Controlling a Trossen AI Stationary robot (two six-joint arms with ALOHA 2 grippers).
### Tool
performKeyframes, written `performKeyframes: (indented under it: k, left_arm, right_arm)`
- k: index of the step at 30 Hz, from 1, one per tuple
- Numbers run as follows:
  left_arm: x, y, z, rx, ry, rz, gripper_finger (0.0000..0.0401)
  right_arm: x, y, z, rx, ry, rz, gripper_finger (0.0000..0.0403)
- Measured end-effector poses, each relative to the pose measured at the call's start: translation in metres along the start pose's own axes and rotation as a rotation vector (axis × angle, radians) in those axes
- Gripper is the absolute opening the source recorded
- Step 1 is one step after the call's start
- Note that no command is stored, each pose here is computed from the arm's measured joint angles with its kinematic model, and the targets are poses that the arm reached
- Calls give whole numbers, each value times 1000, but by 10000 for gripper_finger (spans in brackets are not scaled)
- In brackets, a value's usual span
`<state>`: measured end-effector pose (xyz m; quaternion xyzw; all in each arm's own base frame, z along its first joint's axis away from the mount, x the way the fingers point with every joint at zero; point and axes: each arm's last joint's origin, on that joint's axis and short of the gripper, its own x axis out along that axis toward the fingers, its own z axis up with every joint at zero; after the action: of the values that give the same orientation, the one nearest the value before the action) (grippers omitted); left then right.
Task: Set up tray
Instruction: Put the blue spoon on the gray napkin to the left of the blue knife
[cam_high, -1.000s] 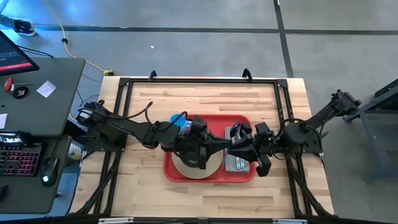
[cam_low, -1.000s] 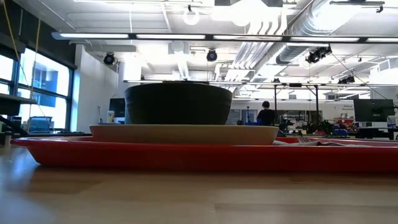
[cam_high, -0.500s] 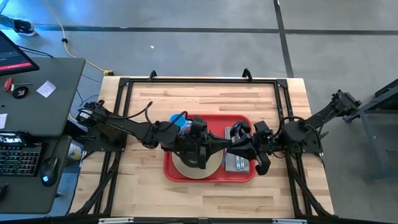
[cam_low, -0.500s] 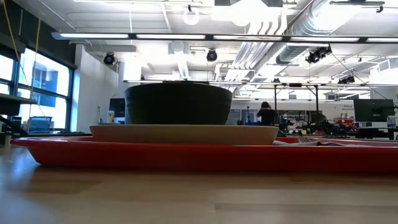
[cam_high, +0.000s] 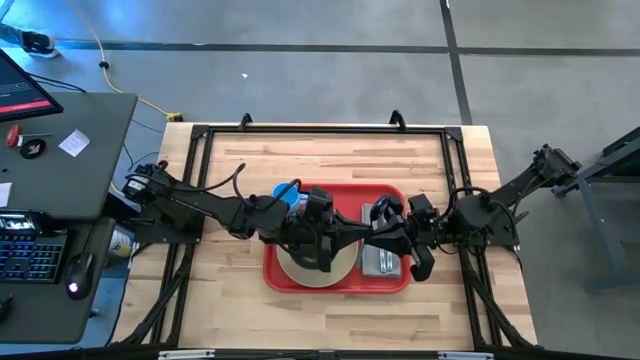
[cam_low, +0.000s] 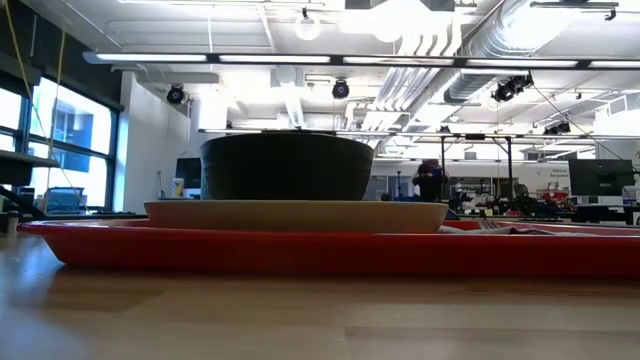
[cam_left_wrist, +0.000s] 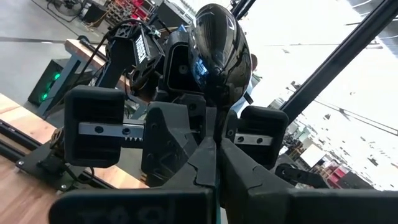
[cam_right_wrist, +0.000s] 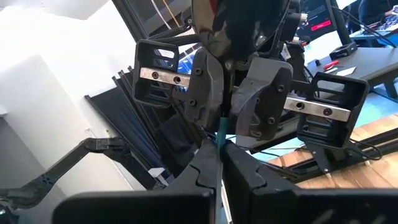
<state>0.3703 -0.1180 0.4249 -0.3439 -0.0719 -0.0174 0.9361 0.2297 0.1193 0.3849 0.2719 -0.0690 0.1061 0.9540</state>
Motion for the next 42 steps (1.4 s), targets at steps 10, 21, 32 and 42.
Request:
performKeyframes:
  k: [10,21,32,42]
  left_arm:
    - [0,0,0,-6,5,2,124]
    - [-10,3,1,34,107,56,256]
    - [-55,1,33,131,221,195,287]
    - [-126,-2,80,223,302,249,257]
  right_arm:
    - [0,-1,0,24,-13,-23,2]
    - [0,-2,1,49,-33,-58,0]
    - [-1,-11,-1,77,-32,-199,0]
    - [-6,-48,-20,330,72,-539,0]
